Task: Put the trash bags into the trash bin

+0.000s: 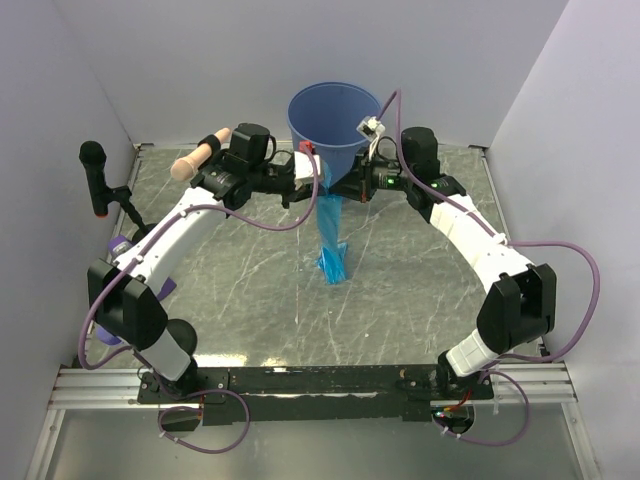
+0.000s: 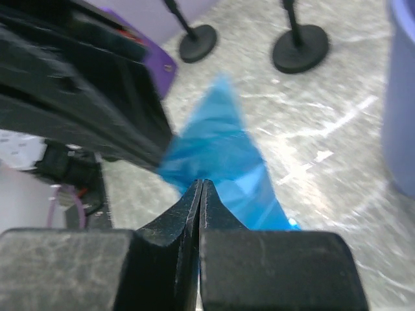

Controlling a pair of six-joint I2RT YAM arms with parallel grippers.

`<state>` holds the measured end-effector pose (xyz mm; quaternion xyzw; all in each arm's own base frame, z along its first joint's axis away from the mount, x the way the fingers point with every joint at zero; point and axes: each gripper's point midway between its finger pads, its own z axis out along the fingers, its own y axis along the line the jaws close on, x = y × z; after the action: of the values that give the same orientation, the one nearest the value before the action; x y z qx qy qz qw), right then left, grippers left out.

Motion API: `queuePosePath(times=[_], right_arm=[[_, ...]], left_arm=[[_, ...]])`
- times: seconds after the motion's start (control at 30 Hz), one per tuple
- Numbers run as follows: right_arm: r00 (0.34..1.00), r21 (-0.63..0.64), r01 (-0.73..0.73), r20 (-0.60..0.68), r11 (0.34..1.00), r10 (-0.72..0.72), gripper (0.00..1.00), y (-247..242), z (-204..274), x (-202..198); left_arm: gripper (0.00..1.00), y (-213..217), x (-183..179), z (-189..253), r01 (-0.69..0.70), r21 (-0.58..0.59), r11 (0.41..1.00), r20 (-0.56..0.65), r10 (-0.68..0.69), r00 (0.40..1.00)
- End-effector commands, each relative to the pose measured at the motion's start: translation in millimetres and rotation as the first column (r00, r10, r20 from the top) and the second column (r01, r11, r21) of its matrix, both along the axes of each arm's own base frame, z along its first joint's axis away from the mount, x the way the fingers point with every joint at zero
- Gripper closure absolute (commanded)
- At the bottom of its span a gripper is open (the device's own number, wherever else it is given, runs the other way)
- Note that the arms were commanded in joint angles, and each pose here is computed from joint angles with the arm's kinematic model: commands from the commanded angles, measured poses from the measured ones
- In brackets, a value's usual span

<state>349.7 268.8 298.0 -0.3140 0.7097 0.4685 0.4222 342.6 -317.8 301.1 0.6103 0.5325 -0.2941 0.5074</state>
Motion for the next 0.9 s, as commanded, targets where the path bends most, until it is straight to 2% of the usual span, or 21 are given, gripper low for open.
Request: queuePosePath(times=[0.0,0.33,0.43,0.53,0.7,0.87], right_arm=[[0.993,-0.102,0.117,0.044,0.988,-0.113,1.0,-19.9,-15.4,14.7],[0.982,-0.126,0.184,0.075,0.975,-0.176,1.0,-29.6,-14.1,21.5],[0.989,-0.03,0.068,0.131,0.997,-0.063,1.0,-25.1,11.6,6.8],[0.982,0.032,-0.088,0.168,0.996,0.081,0.69,-17.7,31.1,-14.3],[0.959,0.077,-0.23,0.191,0.97,0.212,0.42,-10.5,42.8,-32.5],[0.945,0.038,-0.247,0.231,0.968,0.232,0.39,-4.5,40.0,-36.5]], left_arm=[[0.99,-3.9,-12.6,39.7,0.07,-0.058,0.996,0.108,-0.063,0.992],[0.99,3.1,-15.3,34.6,0.064,-0.031,0.997,0.124,-0.06,0.991],[0.99,5.2,-14.9,31.1,0.073,-0.002,0.997,0.162,-0.072,0.984],[0.99,8.8,-14.3,28.8,0.077,0.023,0.997,0.215,-0.08,0.973],[0.99,10.2,-17.4,26.0,0.107,0.057,0.993,0.234,-0.117,0.965],[0.99,8.1,-18.9,31.7,0.114,0.039,0.993,0.226,-0.12,0.967]])
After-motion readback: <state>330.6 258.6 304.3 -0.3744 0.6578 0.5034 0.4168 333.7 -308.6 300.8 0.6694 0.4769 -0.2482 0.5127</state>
